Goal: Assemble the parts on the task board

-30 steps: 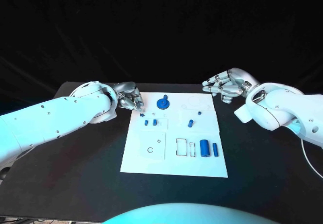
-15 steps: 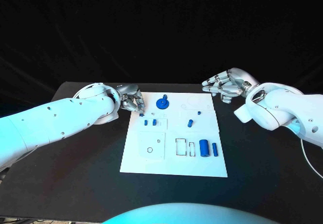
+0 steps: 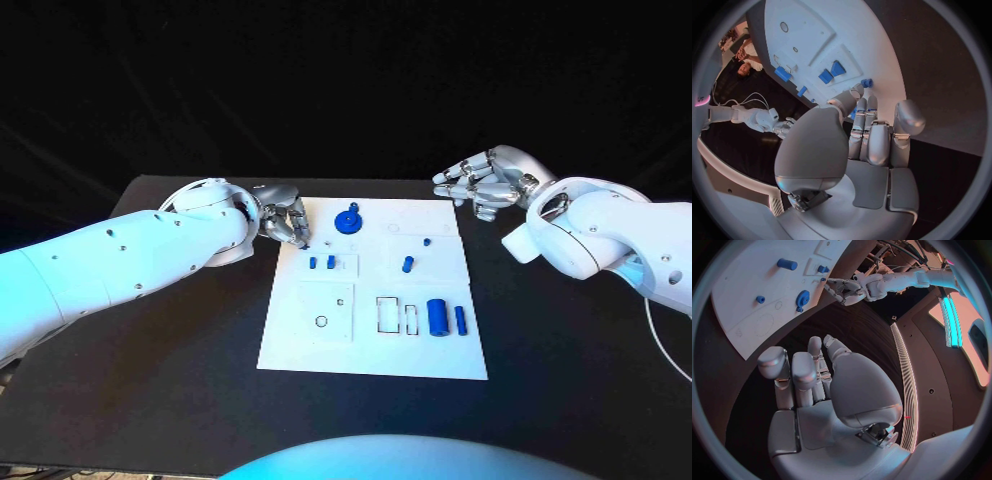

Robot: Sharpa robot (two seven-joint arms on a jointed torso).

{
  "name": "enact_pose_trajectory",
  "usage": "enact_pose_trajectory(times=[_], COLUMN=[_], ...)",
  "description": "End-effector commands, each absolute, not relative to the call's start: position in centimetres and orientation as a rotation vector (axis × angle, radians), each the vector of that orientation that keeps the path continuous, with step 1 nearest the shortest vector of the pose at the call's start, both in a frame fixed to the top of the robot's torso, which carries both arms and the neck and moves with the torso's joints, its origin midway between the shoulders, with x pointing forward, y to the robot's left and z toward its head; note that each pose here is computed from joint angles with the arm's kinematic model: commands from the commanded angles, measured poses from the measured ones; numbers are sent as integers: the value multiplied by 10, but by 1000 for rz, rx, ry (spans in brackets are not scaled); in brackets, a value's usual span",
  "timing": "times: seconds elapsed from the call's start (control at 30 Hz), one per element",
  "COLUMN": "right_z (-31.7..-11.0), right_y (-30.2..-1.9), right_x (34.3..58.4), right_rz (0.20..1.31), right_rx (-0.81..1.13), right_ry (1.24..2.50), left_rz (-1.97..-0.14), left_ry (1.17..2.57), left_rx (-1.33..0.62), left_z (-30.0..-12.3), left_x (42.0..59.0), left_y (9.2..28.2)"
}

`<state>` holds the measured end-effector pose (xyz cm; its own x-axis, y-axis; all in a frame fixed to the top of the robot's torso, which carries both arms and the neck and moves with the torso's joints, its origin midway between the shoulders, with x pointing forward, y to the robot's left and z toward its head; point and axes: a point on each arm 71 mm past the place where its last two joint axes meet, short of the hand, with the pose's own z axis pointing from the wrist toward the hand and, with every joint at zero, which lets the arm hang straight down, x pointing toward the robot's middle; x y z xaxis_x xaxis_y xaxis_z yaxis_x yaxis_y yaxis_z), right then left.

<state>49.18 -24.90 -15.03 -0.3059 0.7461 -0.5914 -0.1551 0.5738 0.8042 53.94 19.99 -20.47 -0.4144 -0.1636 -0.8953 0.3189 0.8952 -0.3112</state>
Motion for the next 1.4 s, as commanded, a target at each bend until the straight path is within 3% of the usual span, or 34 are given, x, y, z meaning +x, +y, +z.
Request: enact_pose_trajectory(times=[0.03, 1.4], right_z=[-150, -151], right_y=[-248, -247], right_x=[491, 491], right_rz=[974, 977], right_rx=[486, 484], right_ry=[1656, 1657], left_rz=[-501, -431], left_ry=[1972, 2011], left_rx=[137, 178], left_z=[-208, -221], left_x=[539, 542], left_y=[199, 188])
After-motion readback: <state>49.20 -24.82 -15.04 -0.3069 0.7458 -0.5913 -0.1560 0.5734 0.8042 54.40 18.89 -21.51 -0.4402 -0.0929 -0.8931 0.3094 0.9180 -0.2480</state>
